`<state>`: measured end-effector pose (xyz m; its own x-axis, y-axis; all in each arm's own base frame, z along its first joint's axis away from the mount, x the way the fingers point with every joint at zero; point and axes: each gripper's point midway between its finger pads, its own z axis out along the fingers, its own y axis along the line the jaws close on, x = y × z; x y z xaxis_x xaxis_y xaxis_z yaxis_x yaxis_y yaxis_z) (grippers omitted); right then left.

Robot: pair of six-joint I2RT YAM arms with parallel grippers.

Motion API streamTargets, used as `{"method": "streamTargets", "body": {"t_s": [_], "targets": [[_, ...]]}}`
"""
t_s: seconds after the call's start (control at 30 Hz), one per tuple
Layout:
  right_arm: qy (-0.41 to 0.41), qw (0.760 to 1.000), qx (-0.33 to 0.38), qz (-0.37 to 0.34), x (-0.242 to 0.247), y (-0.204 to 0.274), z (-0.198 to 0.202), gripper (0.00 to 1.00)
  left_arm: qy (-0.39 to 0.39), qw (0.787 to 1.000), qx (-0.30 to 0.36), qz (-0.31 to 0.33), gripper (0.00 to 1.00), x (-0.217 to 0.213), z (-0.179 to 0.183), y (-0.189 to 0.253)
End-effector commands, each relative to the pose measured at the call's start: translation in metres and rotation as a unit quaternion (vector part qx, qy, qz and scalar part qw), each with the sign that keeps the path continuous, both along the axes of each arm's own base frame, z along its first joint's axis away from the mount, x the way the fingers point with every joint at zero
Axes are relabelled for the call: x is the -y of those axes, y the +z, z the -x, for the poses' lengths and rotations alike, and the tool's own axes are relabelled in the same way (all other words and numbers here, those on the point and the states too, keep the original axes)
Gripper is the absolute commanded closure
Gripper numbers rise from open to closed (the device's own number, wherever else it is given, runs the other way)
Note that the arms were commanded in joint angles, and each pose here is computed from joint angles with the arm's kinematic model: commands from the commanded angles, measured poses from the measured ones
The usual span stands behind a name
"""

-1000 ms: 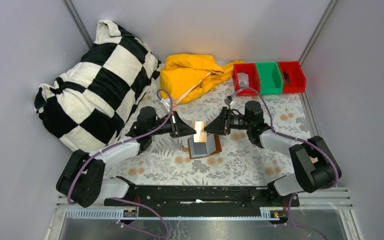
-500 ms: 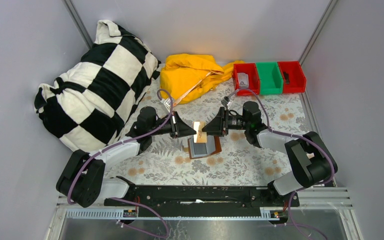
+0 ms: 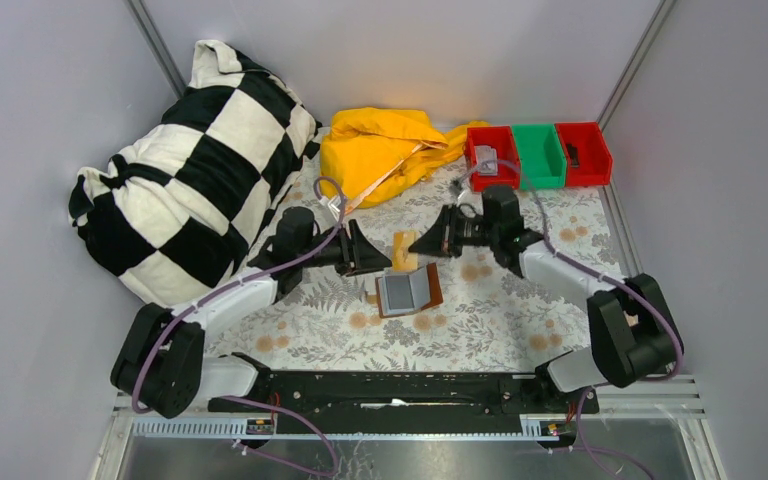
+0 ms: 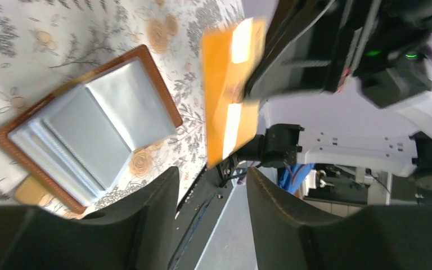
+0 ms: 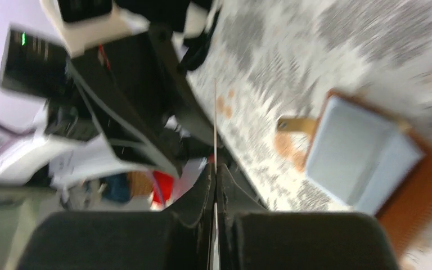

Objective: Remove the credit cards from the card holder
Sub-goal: Move the storage box to the center of the board.

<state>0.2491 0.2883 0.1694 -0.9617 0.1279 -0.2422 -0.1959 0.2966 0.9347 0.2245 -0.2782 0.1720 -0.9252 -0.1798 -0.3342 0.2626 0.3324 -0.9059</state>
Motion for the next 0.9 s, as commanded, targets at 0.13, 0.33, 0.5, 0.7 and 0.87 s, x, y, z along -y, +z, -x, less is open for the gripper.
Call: {"method": "streamTargets", "body": {"t_s": [0.13, 0.33, 0.5, 0.7, 0.87], "targets": [[-0.246, 0.895, 0.080, 0.363, 0.161, 0.019, -0.091, 1.00, 0.070, 0.985, 0.085, -0.133, 0.45, -0.039, -0.027, 0.027], [-0.318, 0.806, 0.110, 0.488, 0.222, 0.046, -0.136, 1.00, 0.081, 0.978, 0.101, -0.165, 0.42, -0.048, -0.030, 0.035], [-0.357, 0.769, 0.128, 0.514, 0.271, 0.067, -0.171, 1.00, 0.072, 0.979, 0.096, -0.167, 0.39, -0.048, -0.026, 0.032], [-0.380, 0.728, 0.162, 0.547, 0.332, 0.076, -0.215, 1.00, 0.066, 0.979, 0.088, -0.171, 0.38, -0.048, -0.024, 0.024], [-0.367, 0.718, 0.171, 0.566, 0.354, 0.078, -0.265, 1.00, 0.059, 0.981, 0.083, -0.167, 0.38, -0.045, -0.024, 0.021]]}}
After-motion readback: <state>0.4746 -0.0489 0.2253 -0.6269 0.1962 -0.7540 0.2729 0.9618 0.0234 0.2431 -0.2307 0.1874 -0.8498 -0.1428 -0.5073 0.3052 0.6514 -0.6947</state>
